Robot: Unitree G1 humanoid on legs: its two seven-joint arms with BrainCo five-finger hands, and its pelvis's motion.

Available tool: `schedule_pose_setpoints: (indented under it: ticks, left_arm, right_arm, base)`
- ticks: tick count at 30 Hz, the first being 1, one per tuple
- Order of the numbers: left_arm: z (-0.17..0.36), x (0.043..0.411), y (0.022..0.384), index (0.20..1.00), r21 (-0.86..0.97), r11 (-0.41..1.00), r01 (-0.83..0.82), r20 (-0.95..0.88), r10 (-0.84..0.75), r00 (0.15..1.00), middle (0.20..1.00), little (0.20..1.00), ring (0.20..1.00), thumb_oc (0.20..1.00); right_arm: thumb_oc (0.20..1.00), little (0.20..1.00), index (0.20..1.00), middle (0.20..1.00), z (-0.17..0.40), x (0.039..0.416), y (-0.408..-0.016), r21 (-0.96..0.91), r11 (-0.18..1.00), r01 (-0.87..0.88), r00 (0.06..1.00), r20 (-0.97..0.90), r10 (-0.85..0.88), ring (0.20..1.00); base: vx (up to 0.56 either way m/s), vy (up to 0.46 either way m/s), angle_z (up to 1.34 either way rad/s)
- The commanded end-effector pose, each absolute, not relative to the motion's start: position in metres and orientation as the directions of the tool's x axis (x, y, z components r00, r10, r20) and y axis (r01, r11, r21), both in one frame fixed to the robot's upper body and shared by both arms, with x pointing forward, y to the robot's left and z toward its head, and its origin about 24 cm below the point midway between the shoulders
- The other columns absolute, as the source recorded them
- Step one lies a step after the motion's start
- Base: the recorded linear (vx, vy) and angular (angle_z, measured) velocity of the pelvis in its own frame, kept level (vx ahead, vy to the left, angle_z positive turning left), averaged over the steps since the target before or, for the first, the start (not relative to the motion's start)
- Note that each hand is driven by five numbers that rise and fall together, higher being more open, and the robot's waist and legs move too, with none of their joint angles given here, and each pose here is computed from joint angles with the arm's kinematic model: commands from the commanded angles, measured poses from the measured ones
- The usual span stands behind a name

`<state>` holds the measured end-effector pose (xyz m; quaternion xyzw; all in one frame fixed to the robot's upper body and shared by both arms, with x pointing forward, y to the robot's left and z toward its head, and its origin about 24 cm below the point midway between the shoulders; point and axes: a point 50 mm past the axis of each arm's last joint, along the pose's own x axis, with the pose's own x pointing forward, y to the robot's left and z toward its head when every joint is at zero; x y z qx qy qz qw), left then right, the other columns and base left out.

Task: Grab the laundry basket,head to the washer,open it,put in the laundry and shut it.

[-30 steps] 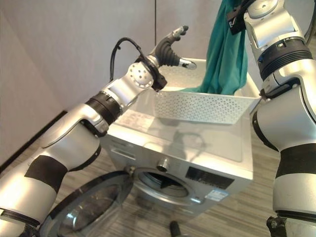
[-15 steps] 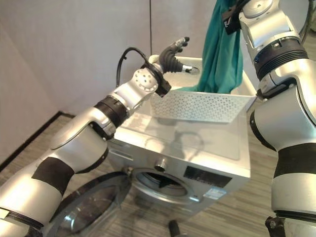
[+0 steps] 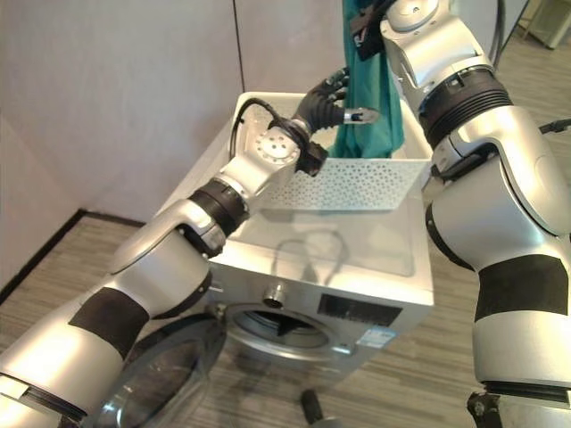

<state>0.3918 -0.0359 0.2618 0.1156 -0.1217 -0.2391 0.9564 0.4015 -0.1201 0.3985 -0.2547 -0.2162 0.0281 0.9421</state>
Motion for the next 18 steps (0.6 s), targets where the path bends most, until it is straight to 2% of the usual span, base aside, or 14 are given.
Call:
schedule_pose_setpoints:
  ticks: [1, 10, 16, 17, 18]
  left_arm:
    - [0.298, 0.397, -0.025, 1.000, 0.263, 0.908, 0.325, 0.265, -0.392, 0.881, 1.000, 1.000, 1.000, 1.000]
    - [0.328, 0.391, -0.027, 1.000, 0.202, 0.927, 0.316, 0.350, -0.370, 0.861, 1.000, 1.000, 1.000, 1.000]
    - [0.345, 0.391, -0.015, 1.000, 0.233, 0.929, 0.288, 0.394, -0.361, 0.845, 1.000, 1.000, 1.000, 1.000]
    - [0.348, 0.392, -0.011, 0.200, 0.287, 0.920, 0.266, 0.404, -0.368, 0.838, 0.200, 0.200, 0.200, 0.200]
    - [0.346, 0.393, -0.009, 0.200, 0.274, 0.925, 0.264, 0.400, -0.360, 0.843, 0.200, 0.200, 0.200, 0.200]
  right_arm:
    - [0.200, 0.200, 0.200, 0.200, 0.477, 0.365, -0.112, -0.315, 0.946, 0.077, 0.774, 0.616, 0.142, 0.200]
    - [0.200, 0.200, 0.200, 0.200, 0.472, 0.361, -0.076, -0.301, 0.952, -0.062, 0.745, 0.621, 0.244, 0.200]
    - [0.200, 0.200, 0.200, 0.200, 0.468, 0.362, -0.068, -0.293, 0.951, -0.096, 0.734, 0.625, 0.267, 0.200]
    - [0.200, 0.200, 0.200, 0.200, 0.467, 0.361, -0.066, -0.294, 0.950, -0.109, 0.725, 0.630, 0.278, 0.200]
    - [0.200, 0.200, 0.200, 0.200, 0.466, 0.360, -0.063, -0.296, 0.948, -0.121, 0.720, 0.631, 0.289, 0.200]
  base:
    - [0.00, 0.000, 0.00]
    - [0.01, -0.011, -0.02]
    - [0.01, -0.008, -0.06]
    - [0.02, -0.009, -0.12]
    - [0.02, -0.010, -0.07]
